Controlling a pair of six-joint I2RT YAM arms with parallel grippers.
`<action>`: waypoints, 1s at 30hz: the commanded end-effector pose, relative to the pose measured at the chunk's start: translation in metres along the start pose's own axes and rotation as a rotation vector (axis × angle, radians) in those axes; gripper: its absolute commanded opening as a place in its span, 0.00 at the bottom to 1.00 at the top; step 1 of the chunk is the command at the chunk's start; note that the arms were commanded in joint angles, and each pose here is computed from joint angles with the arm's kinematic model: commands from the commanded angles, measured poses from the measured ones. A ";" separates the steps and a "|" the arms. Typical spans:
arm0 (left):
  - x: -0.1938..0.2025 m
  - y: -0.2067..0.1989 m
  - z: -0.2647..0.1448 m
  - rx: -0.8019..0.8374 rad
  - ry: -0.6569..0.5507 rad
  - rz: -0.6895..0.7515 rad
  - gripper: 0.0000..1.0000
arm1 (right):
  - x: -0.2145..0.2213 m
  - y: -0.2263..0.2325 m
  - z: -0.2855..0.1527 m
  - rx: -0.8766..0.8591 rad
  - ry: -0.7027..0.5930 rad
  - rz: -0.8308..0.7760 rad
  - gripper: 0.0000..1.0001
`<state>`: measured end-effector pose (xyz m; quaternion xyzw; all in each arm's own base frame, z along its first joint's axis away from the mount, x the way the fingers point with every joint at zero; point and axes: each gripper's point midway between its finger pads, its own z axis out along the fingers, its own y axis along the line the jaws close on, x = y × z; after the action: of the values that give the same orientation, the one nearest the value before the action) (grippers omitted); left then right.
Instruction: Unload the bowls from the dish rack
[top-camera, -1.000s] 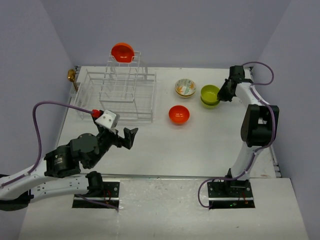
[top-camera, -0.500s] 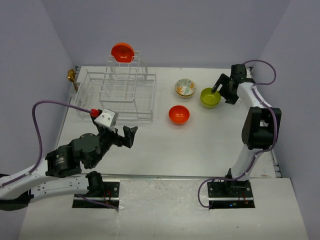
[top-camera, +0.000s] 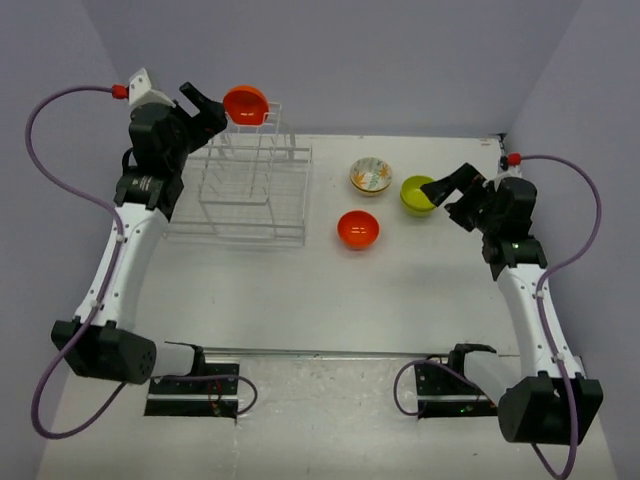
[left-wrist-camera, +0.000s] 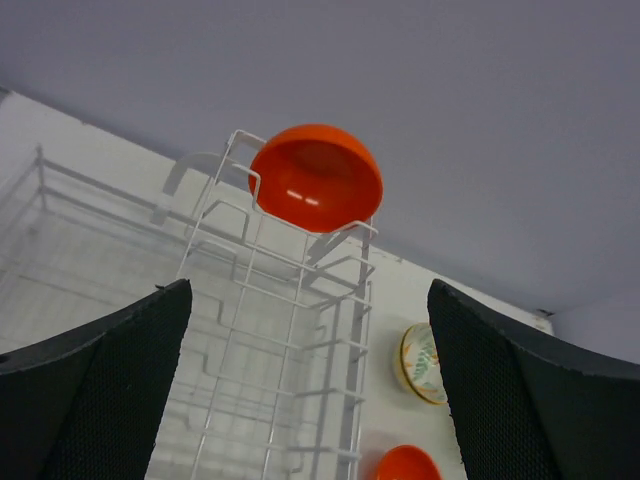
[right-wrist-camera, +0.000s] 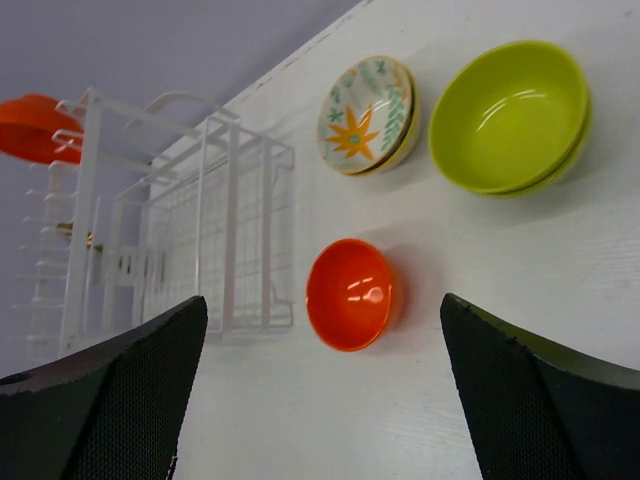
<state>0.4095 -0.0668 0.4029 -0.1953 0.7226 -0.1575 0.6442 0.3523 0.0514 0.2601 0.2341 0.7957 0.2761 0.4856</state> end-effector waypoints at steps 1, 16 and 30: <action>-0.014 -0.048 0.016 0.305 0.099 -0.294 1.00 | 0.027 0.035 -0.016 -0.251 0.079 0.041 0.99; -0.002 -0.057 0.103 0.238 0.055 -0.811 1.00 | 0.090 0.031 -0.041 -0.447 0.202 0.034 0.99; 0.028 -0.052 0.145 0.031 -0.076 -0.834 1.00 | 0.100 0.027 -0.048 -0.465 0.205 0.015 0.99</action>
<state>0.5444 -0.1390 0.3506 -0.4479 0.6074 -0.4100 0.5122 0.2746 0.1210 0.2237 0.1133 0.7666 0.4611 0.4324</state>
